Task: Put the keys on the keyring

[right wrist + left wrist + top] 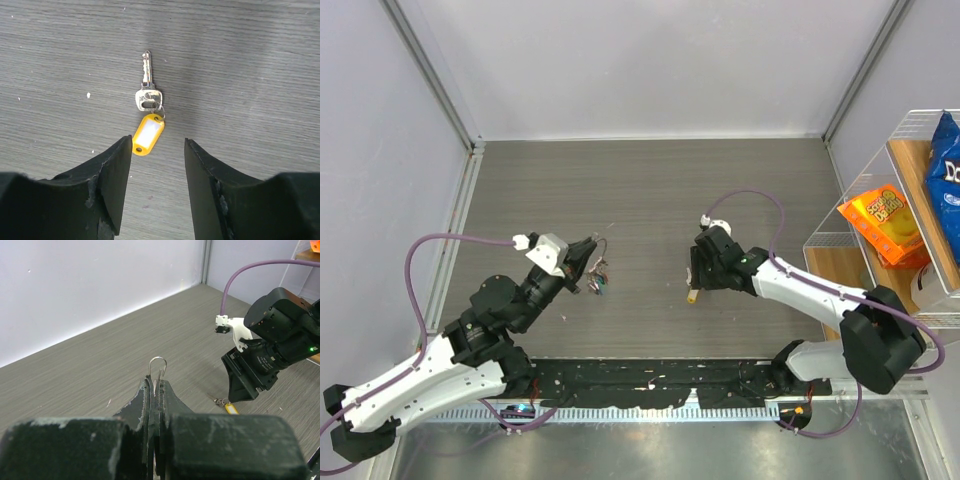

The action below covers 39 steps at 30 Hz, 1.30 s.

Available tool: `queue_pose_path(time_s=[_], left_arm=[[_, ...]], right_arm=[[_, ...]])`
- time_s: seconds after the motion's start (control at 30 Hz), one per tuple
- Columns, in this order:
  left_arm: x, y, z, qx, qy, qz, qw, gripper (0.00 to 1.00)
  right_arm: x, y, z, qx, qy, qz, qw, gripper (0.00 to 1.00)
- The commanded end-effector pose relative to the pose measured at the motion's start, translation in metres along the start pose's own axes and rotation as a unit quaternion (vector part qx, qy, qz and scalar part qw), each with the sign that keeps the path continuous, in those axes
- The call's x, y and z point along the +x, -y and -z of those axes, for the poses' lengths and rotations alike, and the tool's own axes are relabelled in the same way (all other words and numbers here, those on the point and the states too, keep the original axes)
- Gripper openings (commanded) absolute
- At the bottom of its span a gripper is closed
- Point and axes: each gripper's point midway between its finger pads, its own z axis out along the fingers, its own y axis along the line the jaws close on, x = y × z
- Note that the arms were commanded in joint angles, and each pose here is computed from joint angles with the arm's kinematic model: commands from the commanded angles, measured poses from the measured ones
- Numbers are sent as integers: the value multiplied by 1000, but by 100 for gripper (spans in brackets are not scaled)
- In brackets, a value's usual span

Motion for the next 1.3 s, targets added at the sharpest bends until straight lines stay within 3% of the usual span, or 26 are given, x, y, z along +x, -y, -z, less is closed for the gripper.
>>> queue_pose_path(time_s=[0.0, 0.33, 0.77, 1.03, 1.17, 1.27], left_arm=[[-13, -2, -2, -7, 23, 14, 1000, 0], [-10, 1, -6, -3, 16, 11, 1000, 0], [-5, 1, -8, -4, 10, 1, 1000, 0], [-6, 1, -9, -5, 10, -1, 1000, 0], [-4, 1, -10, -6, 8, -1, 1000, 0], [-4, 2, -10, -3, 8, 1, 1000, 0]], right_arm=[[-18, -15, -10, -49, 27, -54, 997, 51], [0, -2, -35, -55, 15, -111, 992, 45], [2, 5, -42, -53, 19, -124, 991, 33], [2, 2, -42, -62, 18, -127, 990, 19], [-1, 2, -38, -66, 28, -124, 990, 6], [-7, 4, -29, -65, 43, -114, 990, 5]])
